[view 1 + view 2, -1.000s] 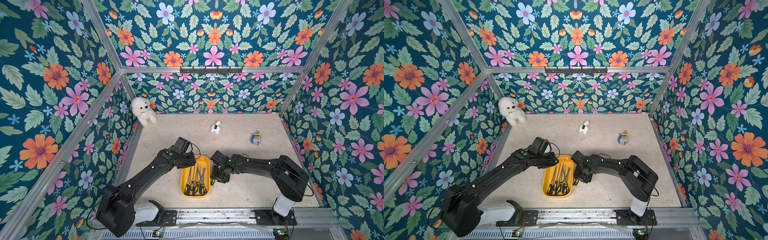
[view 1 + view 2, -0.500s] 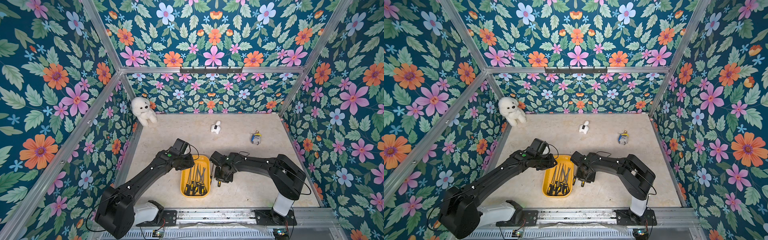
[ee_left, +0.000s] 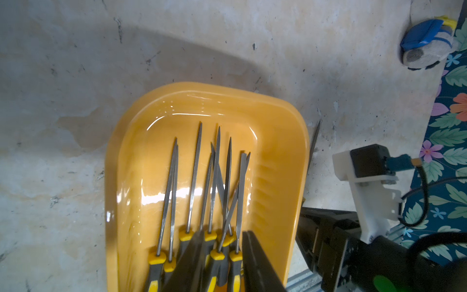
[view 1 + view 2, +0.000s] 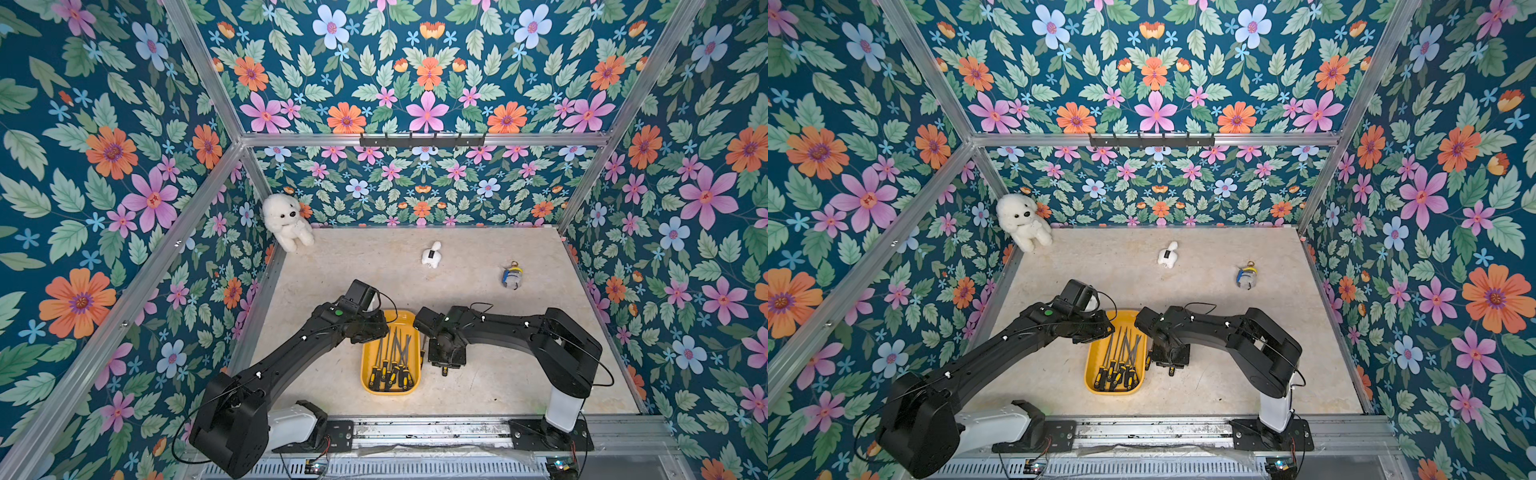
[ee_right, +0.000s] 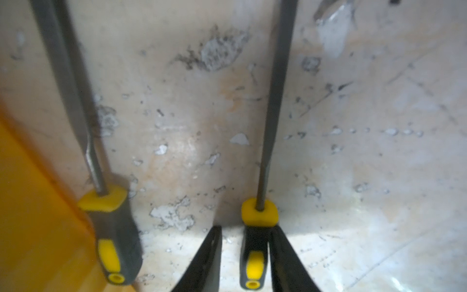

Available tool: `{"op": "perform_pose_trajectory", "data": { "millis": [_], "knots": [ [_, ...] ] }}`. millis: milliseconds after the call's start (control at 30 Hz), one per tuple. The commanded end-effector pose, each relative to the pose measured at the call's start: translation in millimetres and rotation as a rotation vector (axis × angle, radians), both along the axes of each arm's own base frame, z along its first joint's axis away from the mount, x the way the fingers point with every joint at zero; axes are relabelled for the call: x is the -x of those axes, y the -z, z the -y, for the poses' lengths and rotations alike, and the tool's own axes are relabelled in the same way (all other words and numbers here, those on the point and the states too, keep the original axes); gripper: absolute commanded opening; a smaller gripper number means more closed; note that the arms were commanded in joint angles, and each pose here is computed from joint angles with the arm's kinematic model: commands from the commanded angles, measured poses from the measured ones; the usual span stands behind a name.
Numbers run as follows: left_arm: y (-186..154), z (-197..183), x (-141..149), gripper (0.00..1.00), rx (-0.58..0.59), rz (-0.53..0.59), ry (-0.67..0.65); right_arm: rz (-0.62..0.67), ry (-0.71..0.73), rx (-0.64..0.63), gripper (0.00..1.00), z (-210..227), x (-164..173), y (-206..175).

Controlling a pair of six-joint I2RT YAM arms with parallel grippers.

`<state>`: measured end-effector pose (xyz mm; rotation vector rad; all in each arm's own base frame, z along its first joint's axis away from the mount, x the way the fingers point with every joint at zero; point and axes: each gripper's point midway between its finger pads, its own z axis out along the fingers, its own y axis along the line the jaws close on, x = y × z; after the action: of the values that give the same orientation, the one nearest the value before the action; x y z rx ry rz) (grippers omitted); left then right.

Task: Put the file tool into the storage box
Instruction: Pick up the file tool from the center of the board.

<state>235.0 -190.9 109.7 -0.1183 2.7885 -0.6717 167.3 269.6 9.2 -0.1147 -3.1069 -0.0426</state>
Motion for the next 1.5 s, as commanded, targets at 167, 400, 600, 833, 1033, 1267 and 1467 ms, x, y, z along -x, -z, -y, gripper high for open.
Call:
{"op": "perform_pose_trajectory", "data": {
  "millis": [167, 400, 600, 833, 1033, 1267, 1467],
  "knots": [
    [0, 3, -4, 0.32, 0.016, 0.006, 0.013, -0.023, -0.06, 0.083, 0.13, 22, 9, 6],
    [-25, 23, -14, 0.33, 0.136, 0.046, 0.024, 0.138, -0.237, -0.144, 0.08, -12, 1, -47],
    [-44, 52, -16, 0.46, 0.337, 0.04, 0.01, 0.215, -0.31, -0.354, 0.11, -36, 11, -87],
    [-47, 69, -19, 0.5, 0.402, 0.021, 0.005, 0.229, -0.348, -0.452, 0.12, -62, 19, -97],
    [-34, 79, -17, 0.49, 0.36, -0.008, 0.02, 0.22, -0.372, -0.463, 0.11, -76, 16, -98],
    [-24, 79, -21, 0.36, 0.317, -0.02, 0.009, 0.212, -0.395, -0.481, 0.11, -86, 19, -100],
    [-15, 74, -20, 0.13, 0.25, -0.038, 0.027, 0.215, -0.411, -0.477, 0.12, -88, 19, -105]
  ]
}}
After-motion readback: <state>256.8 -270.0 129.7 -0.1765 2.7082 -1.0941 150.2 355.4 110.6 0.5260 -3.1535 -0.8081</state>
